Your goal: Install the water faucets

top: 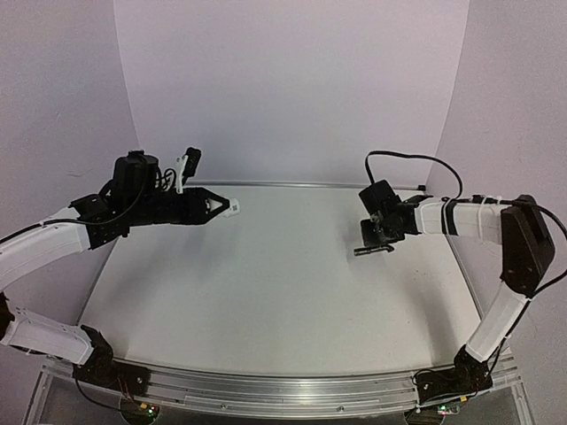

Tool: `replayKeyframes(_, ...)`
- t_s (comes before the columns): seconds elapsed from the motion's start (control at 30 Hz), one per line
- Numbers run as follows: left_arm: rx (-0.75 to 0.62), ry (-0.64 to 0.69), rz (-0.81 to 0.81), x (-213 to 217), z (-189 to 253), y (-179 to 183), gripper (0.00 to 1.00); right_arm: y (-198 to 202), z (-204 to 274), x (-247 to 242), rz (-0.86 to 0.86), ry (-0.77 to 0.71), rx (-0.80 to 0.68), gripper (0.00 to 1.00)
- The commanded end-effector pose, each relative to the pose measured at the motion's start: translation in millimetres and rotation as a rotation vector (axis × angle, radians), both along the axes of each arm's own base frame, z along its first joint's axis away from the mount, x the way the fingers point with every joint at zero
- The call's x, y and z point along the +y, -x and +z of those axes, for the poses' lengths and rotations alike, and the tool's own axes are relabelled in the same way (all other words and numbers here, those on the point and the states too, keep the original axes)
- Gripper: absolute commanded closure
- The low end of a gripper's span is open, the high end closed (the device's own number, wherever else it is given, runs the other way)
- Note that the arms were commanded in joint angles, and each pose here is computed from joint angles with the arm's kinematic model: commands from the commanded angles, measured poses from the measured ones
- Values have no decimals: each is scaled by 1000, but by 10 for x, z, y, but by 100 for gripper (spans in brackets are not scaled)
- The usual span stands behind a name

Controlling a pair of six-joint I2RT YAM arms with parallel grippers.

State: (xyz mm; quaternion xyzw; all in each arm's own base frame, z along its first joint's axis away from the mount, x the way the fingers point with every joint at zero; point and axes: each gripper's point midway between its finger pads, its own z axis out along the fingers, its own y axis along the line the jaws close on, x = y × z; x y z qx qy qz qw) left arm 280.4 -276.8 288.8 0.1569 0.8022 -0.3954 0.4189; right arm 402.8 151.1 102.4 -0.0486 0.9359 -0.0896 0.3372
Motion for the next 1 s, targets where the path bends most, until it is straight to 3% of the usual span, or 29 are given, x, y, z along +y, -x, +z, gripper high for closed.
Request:
replayKeyframes(0.0,109,279,-177,-346,322,116,100,-95,1145,-99,-133,-33,-372,100)
replayKeyframes(0.2,372,496,-395,-655,257,283,100,181,1747,694,413,-314,-527,100)
replayKeyframes(0.37,527,600,-456,-702,153,363,100,522,2304,1040,689,-357,-728,100)
replayKeyframes(0.5,619,670,-496,-702,78,430,100,687,2515,1449,806,-265,-795,100)
replayKeyframes(0.67,607,755,-580,-644,97,551,100,1132,2726,2003,916,-142,-1004,100)
replayKeyframes(0.77,500,793,-662,-554,170,695,100,1348,2883,2144,920,-146,-1117,100)
replayKeyframes(0.97,391,814,-773,-502,343,840,100,1720,2971,2416,911,91,-1311,100)
